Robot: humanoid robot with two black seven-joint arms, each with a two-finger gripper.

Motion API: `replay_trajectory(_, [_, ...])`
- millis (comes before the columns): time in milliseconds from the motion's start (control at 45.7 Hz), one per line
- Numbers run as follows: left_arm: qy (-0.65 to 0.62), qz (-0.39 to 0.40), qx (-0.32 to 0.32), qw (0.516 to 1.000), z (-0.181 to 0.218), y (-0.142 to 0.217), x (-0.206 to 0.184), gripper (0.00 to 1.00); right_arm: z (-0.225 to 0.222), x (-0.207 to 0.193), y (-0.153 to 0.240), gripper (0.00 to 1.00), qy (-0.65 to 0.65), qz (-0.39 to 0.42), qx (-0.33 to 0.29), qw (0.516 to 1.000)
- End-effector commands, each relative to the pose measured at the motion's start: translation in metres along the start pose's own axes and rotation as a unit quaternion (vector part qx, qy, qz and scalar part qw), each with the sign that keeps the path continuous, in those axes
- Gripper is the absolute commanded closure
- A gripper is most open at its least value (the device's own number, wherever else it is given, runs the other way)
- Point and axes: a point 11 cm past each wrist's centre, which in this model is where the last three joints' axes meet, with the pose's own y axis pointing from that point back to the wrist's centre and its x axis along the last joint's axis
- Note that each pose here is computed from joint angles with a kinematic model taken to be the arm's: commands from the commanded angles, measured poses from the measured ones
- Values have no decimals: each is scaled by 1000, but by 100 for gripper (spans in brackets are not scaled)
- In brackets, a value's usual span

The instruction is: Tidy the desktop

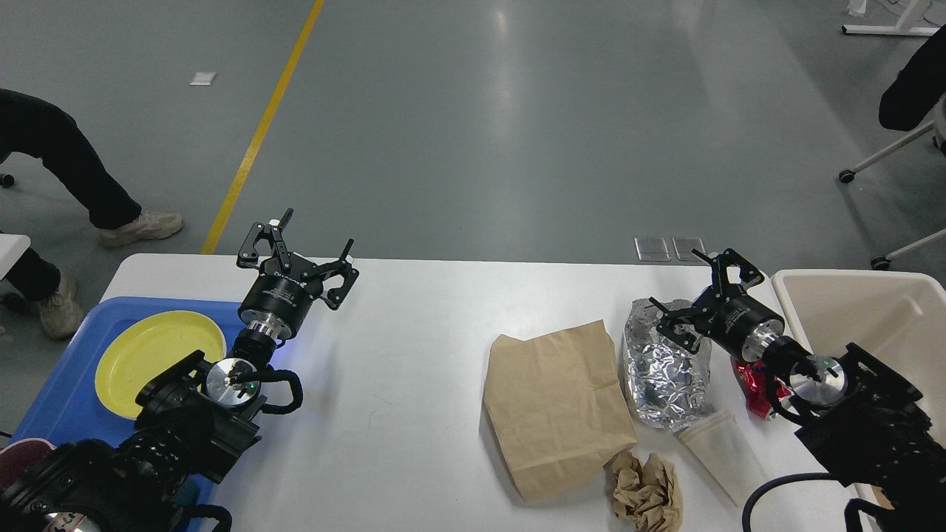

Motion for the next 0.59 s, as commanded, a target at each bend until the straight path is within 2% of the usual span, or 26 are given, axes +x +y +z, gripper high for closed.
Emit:
replay_trajectory(0, [0,0,0,1000,0,0,0,3,0,0,0,0,0,0,0,1000])
replay_trajectory(328, [0,0,0,1000,0,0,0,3,-11,-2,0,0,10,2,1,1000])
replay_trajectory(394, [0,1,0,1000,0,0,0,3,-38,2,7,0,22,10,21,1000])
replay_trajectory(482, [0,0,0,1000,0,0,0,3,-105,5,29,0,55,26,70,996])
replay_trajectory(569, [0,0,0,1000,0,0,0,3,-122,7,38,0,65,33,83,994])
